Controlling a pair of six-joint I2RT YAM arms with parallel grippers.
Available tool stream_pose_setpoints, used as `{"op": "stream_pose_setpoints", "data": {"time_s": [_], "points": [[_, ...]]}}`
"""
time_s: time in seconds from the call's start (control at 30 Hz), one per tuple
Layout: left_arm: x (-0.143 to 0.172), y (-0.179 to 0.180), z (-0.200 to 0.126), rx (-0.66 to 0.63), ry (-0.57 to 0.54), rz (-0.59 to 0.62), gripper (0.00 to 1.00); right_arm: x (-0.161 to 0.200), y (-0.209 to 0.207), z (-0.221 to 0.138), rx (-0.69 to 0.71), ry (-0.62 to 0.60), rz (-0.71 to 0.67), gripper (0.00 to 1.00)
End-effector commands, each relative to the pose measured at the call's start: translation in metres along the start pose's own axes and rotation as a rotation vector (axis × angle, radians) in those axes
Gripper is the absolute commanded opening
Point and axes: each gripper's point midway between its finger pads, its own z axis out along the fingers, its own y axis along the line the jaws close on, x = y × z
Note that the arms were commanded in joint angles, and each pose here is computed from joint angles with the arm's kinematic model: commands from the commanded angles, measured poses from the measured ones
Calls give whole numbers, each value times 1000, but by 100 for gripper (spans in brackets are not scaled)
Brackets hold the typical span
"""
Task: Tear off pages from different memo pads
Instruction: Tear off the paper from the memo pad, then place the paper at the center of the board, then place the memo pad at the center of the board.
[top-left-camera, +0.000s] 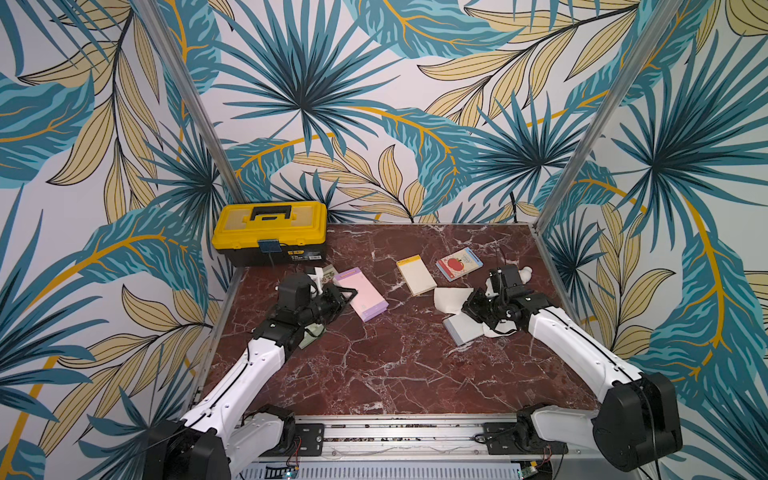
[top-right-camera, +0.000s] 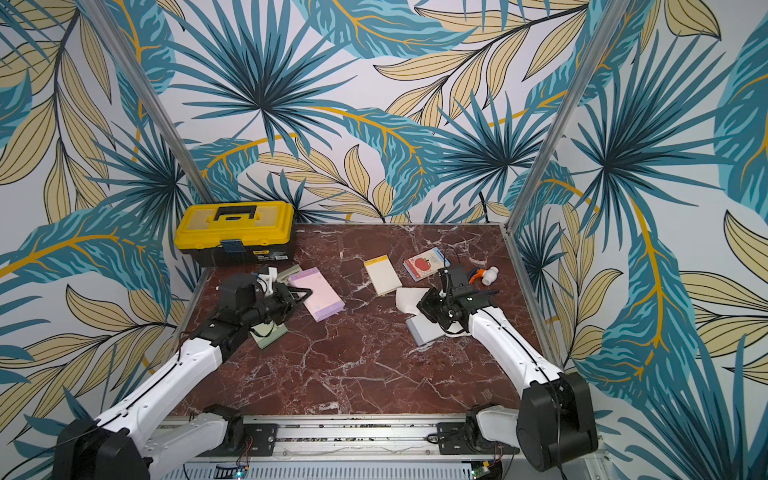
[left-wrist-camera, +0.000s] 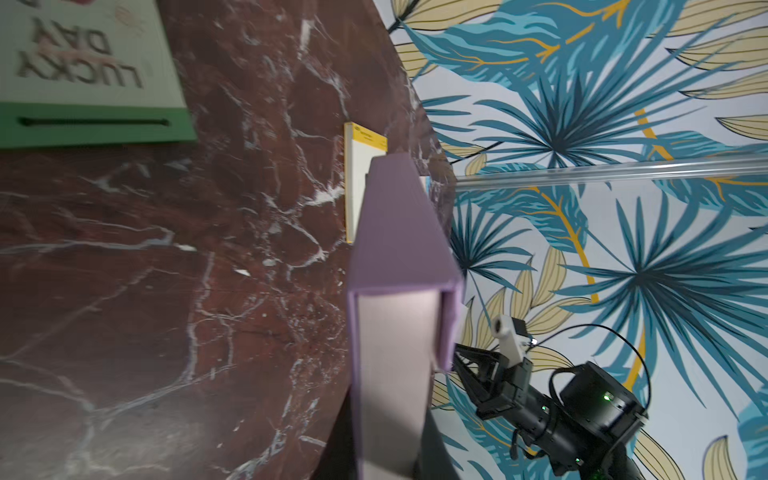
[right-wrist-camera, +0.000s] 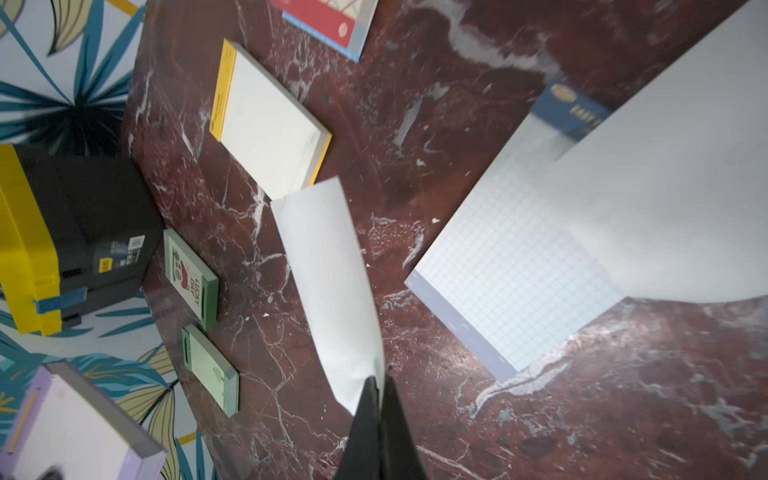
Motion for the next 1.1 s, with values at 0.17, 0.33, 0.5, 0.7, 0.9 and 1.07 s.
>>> {"op": "stream_pose_setpoints", "data": {"time_s": [0.17,0.33,0.5,0.7,0.9,1.07], "points": [[11,40,16,-12,183,63,0,-15,-68,-39,274,-51,68,75],[22,59,39,-36,352,75,0,-20,-63,-58,278,-80,12,77],[41,83,57,-135,496,109,0,-13,-45,-46,191,1,-76,77],[47,91,64,-220,537,157,56,-18,-41,-39,156,-34,-173,76],[33,83,24,-380,472,264,72,-33,-26,-45,117,-103,-284,78],[-3,54,0,-448,288,331,75,-33,9,-40,38,-84,-448,75]]}}
